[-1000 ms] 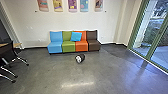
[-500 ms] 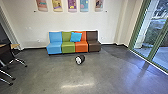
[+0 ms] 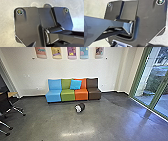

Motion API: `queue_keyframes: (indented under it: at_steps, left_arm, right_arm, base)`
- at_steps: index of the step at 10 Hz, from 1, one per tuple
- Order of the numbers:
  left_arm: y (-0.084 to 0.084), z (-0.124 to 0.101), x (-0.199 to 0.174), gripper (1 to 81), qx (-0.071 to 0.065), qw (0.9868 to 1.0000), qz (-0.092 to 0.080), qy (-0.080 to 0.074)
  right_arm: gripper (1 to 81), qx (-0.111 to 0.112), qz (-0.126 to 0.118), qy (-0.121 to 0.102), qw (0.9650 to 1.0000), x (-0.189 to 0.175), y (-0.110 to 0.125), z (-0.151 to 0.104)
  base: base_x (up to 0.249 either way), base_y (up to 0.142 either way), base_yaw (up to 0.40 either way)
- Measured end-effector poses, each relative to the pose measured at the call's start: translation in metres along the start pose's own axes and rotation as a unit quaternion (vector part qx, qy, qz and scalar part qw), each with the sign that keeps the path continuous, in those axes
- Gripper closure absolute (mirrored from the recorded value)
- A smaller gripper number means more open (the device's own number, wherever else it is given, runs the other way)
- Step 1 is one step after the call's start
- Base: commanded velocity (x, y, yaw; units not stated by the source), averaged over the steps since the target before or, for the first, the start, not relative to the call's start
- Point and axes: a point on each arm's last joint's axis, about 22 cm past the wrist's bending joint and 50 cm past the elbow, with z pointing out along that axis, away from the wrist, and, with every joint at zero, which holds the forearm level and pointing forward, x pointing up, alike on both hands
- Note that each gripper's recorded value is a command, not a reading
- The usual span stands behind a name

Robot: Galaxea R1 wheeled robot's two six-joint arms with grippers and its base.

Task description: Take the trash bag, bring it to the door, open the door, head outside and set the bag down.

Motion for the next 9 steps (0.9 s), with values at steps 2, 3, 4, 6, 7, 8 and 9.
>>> queue_keyframes:
  at_steps: [2,3,4,6,7,8,9]
  left_arm:
    - [0.0,0.0,0.0,1.0,0.0,1.0,0.0,0.0]
    - [0.0,0.0,0.0004,1.0,0.0,1.0,0.0,0.0]
    - [0.0,0.0,0.0001,1.0,0.0,1.0,0.0,0.0]
    - [0.0,0.0,0.0,1.0,0.0,1.0,0.0,0.0]
    - [0.0003,0.0001,0.0006,1.0,0.0,1.0,0.0,0.0]
    - [0.0003,0.0001,0.0004,1.0,0.0,1.0,0.0,0.0]
    - [0.0016,0.0004,0.0001,1.0,-0.001,1.0,0.0,0.0]
  right_arm:
    - [1.0,0.0,0.0,0.0,1.0,0.0,0.0,0.0]
    - [1.0,0.0,0.0,0.0,1.0,0.0,0.0,0.0]
    - [1.0,0.0,0.0,0.0,1.0,0.0,0.0,0.0]
    - [1.0,0.0,0.0,0.0,1.0,0.0,0.0,0.0]
    - [1.0,0.0,0.0,0.0,1.0,0.0001,0.0,0.0]
    - [1.0,0.0,0.0,0.0,1.0,0.0001,-0.0003,0.0001]
    - [1.0,0.0,0.0,-0.001,1.0,-0.0019,-0.0007,0.0001]
  base:
    - [0.149,0.0,0.0]
    - [0.149,0.0,0.0]
    - [0.149,0.0,0.0]
    - [0.149,0.0,0.0]
    - [0.147,0.0,0.0]
    - [0.146,0.0,0.0]
    - [0.146,0.0,0.0]
